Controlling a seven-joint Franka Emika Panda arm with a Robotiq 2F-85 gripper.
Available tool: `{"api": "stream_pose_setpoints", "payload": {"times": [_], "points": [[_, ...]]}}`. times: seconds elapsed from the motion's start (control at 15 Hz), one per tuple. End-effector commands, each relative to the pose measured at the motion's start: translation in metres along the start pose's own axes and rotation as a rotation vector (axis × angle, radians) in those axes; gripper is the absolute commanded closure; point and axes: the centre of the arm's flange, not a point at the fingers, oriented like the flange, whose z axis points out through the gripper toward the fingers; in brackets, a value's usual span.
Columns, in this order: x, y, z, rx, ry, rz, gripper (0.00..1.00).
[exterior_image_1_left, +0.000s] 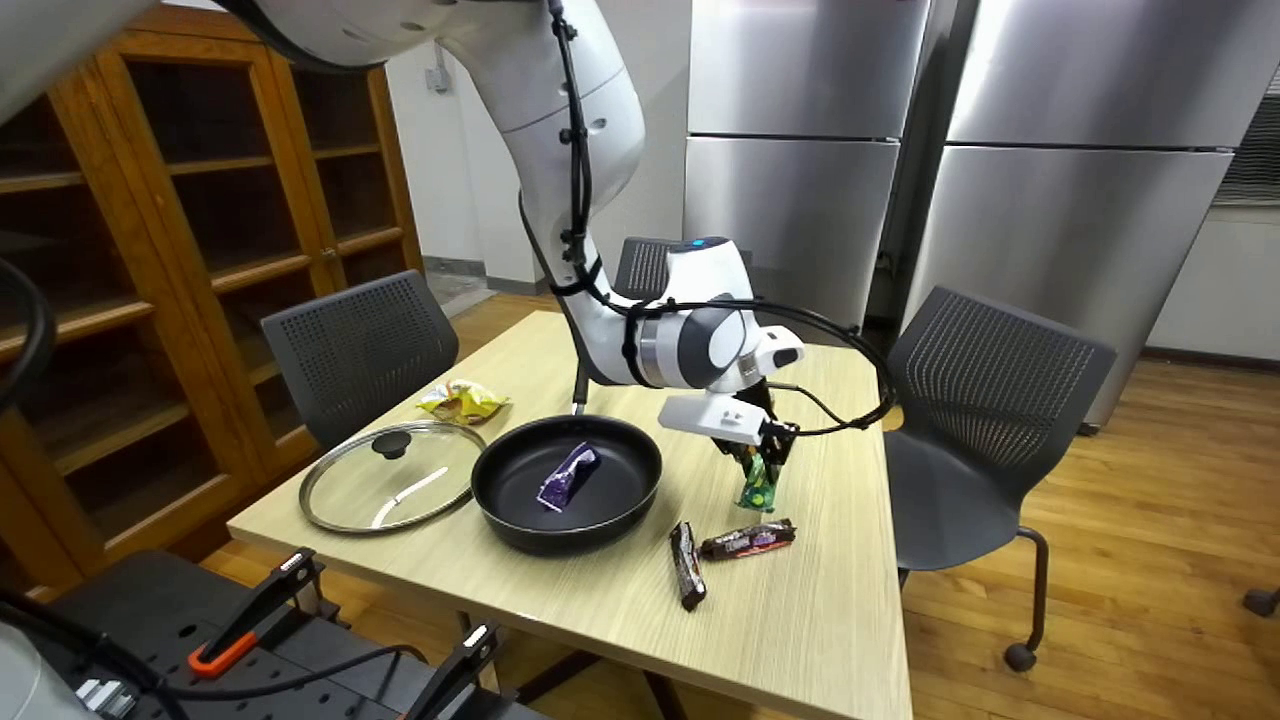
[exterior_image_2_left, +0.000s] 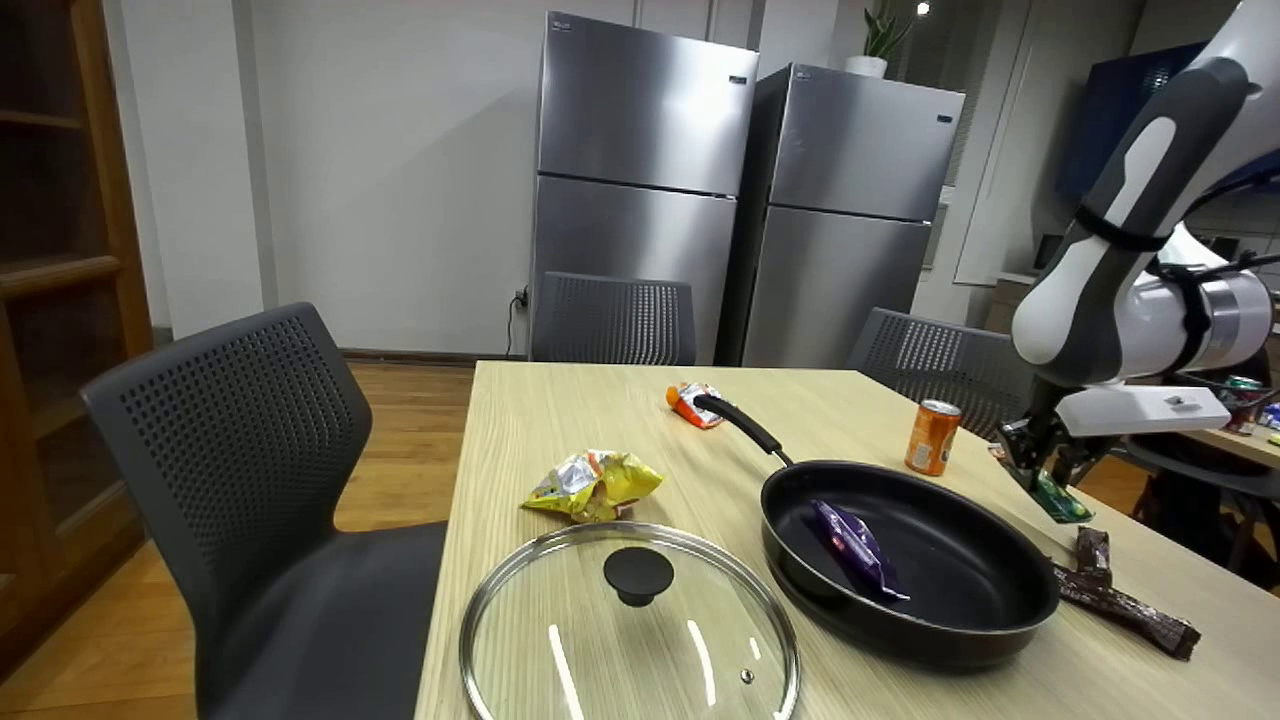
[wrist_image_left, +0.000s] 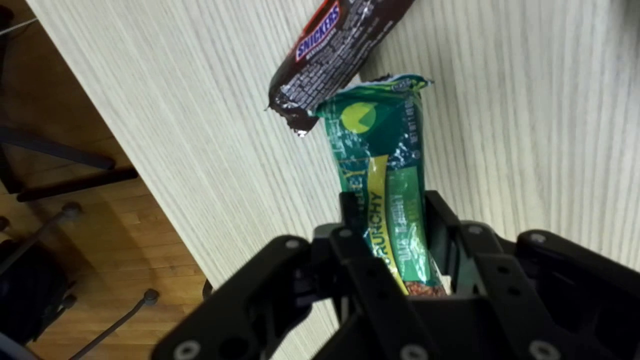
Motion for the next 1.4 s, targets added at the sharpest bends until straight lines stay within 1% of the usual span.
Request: {"api": "stream_pose_setpoints", "payload": {"times": [0.0,0.27,0.53,1.07,1.33], "points": [[-0.021,-0.016,-0.046,-0.023,0.009,-0.024,0.90],[-0.027,-0.036,-0.070,-0.040,0.025,-0.064,0.90],[-0.031,-0.056,-0.086,-0.045,0.031,-0.131,0.90],[-0.042,-0.103,-0.108,-0.040,0.043,-0.285,0.90],[-0.052,-0.128,-0.114,-0.023,0.050,-0.365,0.90]]}}
